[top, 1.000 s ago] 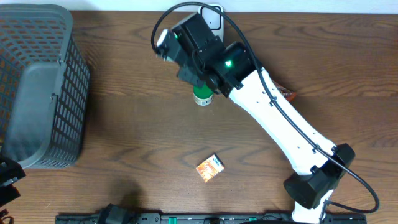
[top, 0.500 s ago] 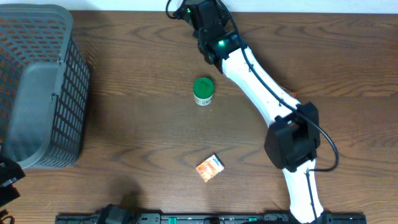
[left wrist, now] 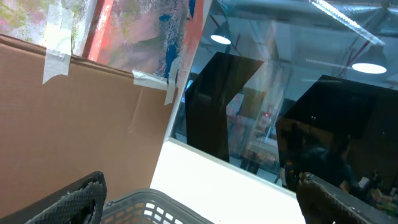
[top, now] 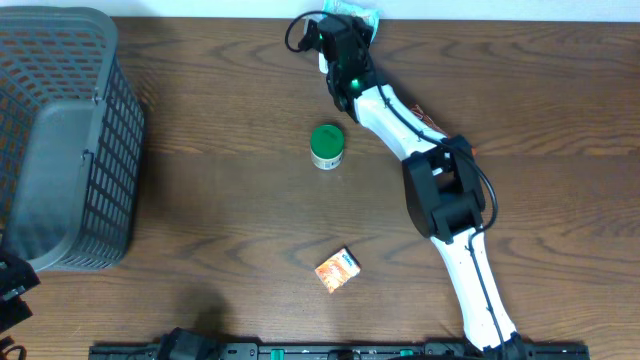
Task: Scan the item barcode
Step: 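Hold the wipes pack in front of the scanner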
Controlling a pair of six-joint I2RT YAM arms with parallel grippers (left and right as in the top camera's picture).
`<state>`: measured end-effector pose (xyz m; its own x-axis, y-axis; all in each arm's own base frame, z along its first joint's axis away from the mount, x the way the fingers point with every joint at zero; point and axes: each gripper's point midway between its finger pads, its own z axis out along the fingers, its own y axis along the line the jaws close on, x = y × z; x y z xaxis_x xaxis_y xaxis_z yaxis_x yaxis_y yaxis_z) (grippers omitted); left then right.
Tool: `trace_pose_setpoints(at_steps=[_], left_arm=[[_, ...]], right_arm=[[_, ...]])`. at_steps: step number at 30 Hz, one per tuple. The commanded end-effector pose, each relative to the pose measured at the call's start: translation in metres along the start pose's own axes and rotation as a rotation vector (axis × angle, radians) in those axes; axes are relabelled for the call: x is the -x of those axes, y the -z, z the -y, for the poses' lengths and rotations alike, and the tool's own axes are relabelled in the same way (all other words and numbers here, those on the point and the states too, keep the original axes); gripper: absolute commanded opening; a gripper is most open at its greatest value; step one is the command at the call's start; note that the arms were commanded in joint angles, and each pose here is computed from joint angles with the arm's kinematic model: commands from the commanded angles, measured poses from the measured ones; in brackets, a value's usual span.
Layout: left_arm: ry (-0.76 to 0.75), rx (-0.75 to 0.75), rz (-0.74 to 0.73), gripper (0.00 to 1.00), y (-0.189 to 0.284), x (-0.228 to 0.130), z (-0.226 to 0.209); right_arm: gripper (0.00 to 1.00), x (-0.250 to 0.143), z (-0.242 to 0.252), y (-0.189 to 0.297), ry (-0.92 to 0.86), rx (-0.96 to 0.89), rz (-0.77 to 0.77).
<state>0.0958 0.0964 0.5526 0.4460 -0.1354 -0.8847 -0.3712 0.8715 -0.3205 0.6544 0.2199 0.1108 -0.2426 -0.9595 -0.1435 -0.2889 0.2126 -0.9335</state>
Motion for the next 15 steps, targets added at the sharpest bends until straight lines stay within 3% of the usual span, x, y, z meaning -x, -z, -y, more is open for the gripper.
trace_pose_setpoints(at_steps=[1,9,15], left_arm=[[0.012,0.008,0.002,0.98,0.002,0.000,-0.003],[0.000,0.007,-0.011,0.98,0.002,-0.004,-0.002],[-0.001,0.007,-0.011,0.98,0.002,-0.004,-0.002]], right_arm=[[0.01,-0.002,-0.005,-0.010,0.095,-0.024,-0.004],[0.01,-0.004,-0.013,-0.021,0.210,-0.062,-0.001],[0.01,-0.014,0.018,-0.015,0.265,-0.145,-0.079]])
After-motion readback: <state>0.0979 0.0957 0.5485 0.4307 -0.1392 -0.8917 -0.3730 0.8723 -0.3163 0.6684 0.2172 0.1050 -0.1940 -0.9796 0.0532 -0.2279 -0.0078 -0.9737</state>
